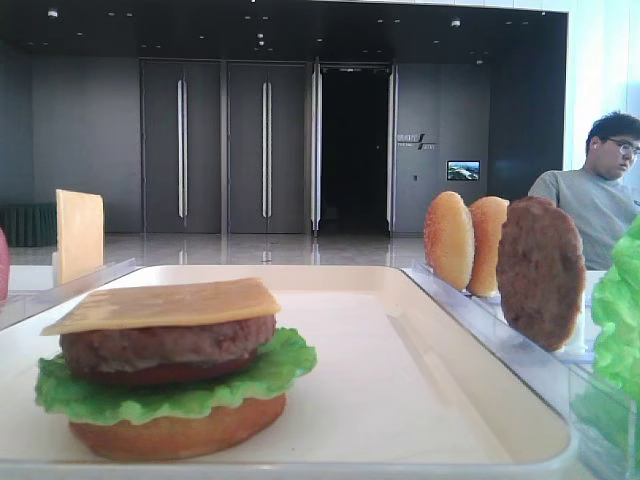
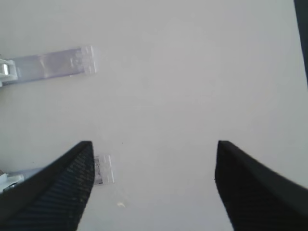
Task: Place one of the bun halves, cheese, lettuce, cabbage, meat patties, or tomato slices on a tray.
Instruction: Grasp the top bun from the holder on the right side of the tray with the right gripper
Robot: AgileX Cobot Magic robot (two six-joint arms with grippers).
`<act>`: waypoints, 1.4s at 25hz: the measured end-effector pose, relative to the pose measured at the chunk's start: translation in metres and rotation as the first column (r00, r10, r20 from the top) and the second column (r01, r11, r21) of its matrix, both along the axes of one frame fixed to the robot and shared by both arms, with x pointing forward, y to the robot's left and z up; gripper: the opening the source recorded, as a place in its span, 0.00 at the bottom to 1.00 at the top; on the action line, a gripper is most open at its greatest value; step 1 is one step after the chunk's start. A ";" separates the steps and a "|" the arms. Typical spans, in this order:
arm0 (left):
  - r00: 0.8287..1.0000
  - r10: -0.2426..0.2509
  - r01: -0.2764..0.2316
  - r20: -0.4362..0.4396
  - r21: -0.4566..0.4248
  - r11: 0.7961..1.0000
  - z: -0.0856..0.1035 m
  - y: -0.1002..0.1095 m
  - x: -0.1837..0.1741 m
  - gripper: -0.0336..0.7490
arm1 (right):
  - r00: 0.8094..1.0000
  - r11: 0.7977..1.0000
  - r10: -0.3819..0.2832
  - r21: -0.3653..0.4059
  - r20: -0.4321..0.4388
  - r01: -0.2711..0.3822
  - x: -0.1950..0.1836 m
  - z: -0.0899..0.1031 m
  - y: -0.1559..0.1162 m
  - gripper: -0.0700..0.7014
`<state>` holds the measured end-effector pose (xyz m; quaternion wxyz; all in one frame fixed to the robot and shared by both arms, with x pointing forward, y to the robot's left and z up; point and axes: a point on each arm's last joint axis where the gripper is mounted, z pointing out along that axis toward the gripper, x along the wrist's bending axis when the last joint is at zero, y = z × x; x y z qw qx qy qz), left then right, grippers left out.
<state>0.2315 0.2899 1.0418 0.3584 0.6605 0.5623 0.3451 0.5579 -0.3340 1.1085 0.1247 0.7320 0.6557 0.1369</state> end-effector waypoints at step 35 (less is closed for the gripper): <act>1.000 0.000 0.000 0.000 -0.001 1.000 0.000 0.000 0.000 0.65 | 0.989 0.992 0.127 0.025 -0.069 -0.126 0.066 -0.037 0.087 0.77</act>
